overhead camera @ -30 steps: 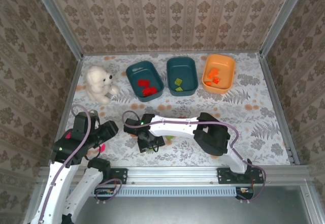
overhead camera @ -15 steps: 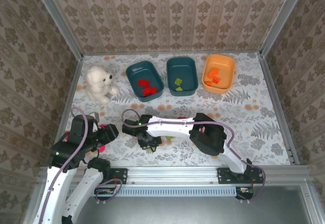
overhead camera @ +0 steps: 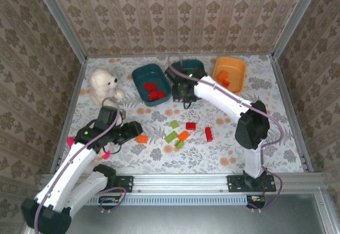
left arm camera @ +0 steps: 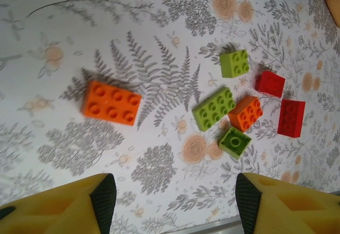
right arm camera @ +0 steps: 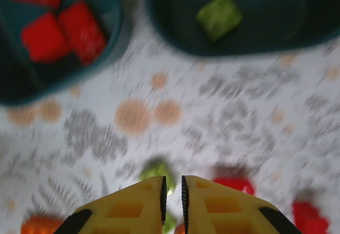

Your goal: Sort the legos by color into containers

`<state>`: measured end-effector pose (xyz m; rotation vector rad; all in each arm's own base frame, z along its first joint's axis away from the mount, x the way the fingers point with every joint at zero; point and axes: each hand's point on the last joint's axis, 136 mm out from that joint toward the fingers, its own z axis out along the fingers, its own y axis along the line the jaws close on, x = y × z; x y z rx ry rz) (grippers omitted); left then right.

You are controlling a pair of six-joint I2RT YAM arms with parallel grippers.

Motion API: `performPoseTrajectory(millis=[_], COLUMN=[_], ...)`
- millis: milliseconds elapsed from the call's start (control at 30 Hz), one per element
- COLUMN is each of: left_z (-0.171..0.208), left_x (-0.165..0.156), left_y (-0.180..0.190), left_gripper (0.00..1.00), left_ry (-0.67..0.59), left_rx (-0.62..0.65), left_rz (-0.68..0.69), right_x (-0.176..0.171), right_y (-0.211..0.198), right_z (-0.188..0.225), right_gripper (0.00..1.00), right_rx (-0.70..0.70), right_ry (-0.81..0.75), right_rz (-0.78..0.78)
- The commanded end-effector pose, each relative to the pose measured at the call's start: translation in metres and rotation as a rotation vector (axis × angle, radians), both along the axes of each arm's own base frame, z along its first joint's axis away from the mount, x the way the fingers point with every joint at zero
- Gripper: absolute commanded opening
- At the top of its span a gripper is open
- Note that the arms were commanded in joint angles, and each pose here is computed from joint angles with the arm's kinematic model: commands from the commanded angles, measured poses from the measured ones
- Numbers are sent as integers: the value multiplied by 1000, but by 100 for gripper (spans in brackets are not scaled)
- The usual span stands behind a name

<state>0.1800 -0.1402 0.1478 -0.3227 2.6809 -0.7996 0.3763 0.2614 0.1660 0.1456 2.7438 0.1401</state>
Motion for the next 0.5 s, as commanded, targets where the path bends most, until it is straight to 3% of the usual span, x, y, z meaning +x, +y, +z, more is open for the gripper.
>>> performPoseTrajectory(millis=[0,467], left_z=[25,14], left_x=[30,49], left_y=[-18,-22], left_gripper=[64,65], left_ry=[-91,-57], left_rx=[-30,7], left_rz=[6,32], right_x=[12,1], right_y=[-5,-4], right_z=[-14,-33], right_gripper=[19,19], right_rx=[-79,-19], right_ry=[53,101], right_rz=[112,106])
